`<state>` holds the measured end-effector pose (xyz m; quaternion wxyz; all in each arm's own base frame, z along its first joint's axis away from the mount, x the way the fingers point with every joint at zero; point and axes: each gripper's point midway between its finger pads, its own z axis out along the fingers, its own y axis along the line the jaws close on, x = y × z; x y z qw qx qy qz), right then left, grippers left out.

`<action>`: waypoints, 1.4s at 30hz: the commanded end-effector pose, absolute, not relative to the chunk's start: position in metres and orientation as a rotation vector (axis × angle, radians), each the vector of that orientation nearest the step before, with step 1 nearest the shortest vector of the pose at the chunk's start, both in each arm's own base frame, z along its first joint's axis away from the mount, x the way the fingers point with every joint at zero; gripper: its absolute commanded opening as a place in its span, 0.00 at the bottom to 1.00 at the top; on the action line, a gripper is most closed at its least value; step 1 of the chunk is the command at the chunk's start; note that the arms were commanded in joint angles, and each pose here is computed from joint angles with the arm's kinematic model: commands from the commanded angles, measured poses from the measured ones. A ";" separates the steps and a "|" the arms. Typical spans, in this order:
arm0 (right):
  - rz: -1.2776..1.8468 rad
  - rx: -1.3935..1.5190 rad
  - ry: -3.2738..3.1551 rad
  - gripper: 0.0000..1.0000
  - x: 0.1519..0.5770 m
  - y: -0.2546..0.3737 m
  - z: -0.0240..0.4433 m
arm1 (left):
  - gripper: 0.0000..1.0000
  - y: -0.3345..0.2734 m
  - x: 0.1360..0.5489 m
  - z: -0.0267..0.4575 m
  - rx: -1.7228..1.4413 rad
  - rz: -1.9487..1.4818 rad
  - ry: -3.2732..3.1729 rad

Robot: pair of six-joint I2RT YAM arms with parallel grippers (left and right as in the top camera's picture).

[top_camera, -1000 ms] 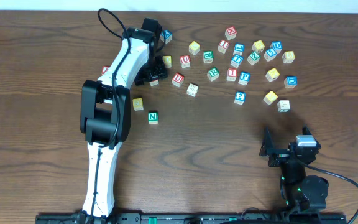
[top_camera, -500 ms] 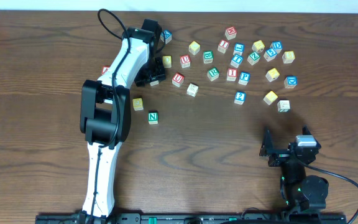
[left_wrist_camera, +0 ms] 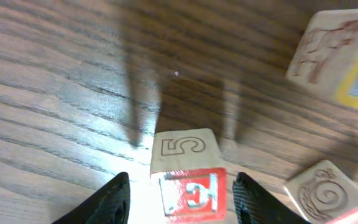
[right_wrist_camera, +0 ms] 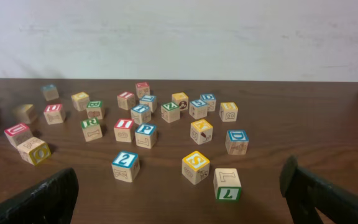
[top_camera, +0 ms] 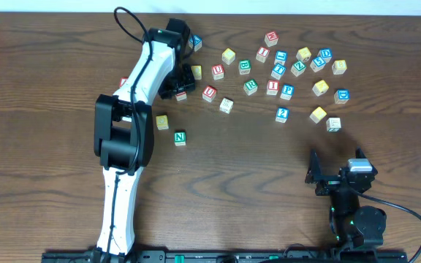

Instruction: Spell out NEURIPS

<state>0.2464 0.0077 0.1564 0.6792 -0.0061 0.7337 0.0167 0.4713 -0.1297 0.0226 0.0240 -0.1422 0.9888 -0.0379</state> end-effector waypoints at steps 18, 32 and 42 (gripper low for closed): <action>0.043 0.002 1.648 0.99 0.246 0.006 0.156 | 0.51 -0.132 0.469 0.034 -0.443 -0.123 3.069; 0.043 0.002 1.648 0.99 0.246 0.006 0.156 | 0.51 -0.134 0.472 0.034 -0.476 -0.141 3.055; 0.043 0.002 1.648 0.99 0.246 0.006 0.156 | 0.51 -0.136 0.472 0.028 -0.475 -0.139 3.060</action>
